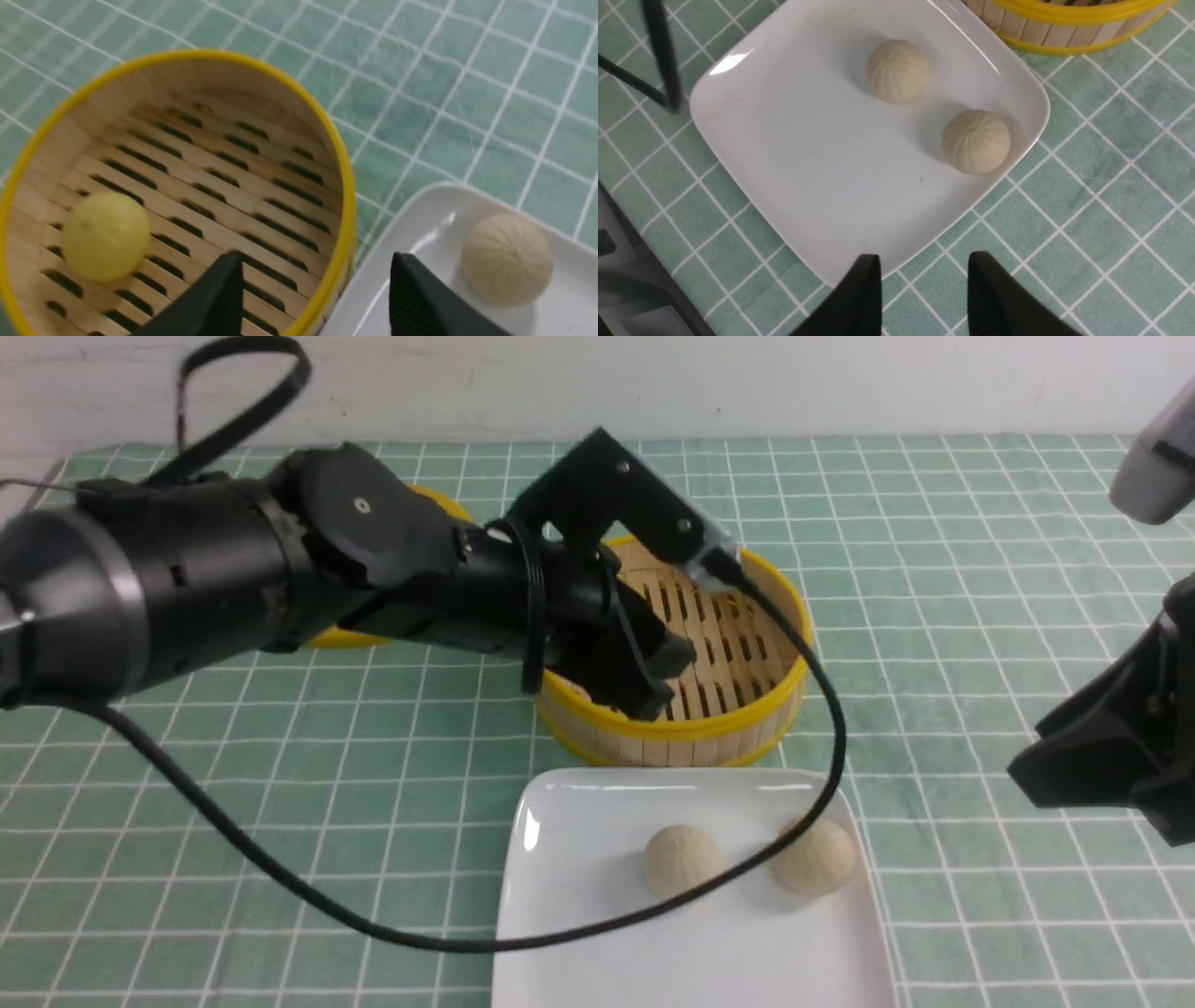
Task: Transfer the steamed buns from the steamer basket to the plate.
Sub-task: Use the left arm to grab the steamed stuffed bun that is closest to it, then use the left arm to put the steamed stuffed bun into the plate
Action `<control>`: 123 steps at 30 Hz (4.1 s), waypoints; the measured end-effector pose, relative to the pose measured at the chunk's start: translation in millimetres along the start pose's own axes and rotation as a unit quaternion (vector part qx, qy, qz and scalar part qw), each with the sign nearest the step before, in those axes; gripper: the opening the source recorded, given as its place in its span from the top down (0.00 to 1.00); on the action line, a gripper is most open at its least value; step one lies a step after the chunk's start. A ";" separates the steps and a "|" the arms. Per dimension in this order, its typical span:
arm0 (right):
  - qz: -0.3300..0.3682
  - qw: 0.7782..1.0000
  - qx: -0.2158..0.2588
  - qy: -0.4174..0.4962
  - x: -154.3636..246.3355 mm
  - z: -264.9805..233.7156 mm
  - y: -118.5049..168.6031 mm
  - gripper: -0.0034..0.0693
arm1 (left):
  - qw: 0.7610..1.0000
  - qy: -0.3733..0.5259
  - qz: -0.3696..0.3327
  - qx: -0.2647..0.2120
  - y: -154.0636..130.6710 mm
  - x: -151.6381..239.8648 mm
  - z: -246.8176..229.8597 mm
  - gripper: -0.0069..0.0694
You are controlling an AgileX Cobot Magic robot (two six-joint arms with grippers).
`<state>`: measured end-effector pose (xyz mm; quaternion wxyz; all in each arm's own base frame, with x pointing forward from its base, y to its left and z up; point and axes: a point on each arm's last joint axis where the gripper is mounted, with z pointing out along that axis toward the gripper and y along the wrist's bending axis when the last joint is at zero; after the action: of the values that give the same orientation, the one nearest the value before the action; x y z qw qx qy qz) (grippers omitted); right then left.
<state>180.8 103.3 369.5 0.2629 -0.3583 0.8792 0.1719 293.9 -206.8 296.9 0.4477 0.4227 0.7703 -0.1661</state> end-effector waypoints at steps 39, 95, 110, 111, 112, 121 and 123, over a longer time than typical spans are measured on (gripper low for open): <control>0.014 0.999 -0.036 0.010 1.7 -0.2 6.5 0.58 | 0.974 0.111 -0.187 -0.054 100.4 31.8 127.7 0.35; 0.016 0.999 -0.041 -0.002 -0.5 -0.3 7.4 0.58 | 0.977 0.162 -0.138 0.007 38.1 -61.0 -90.5 0.88; 0.016 0.999 -0.038 -0.009 -1.8 -0.3 6.8 0.58 | 0.945 0.234 -0.214 0.077 -1.0 88.4 -7.3 0.88; 0.016 0.999 -0.037 -0.010 -2.0 -0.3 6.7 0.58 | 0.947 0.228 -0.210 0.081 -2.6 93.7 -3.5 0.88; 0.017 0.999 -0.037 -0.011 -2.1 -0.3 6.6 0.58 | 0.948 0.224 -0.210 0.084 -3.1 95.5 -1.3 0.88; 0.017 0.999 -0.036 -0.012 -2.4 -0.3 6.5 0.58 | 0.952 0.215 -0.211 0.059 4.4 110.6 23.4 0.88; 0.017 0.999 -0.036 -0.012 -2.4 -0.3 6.5 0.58 | 0.949 0.223 -0.214 0.060 4.5 115.7 28.5 0.88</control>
<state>177.4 109.0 371.9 0.2577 -0.3507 0.8749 0.2123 285.1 -164.1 185.9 0.1922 0.3002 0.9114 -0.2057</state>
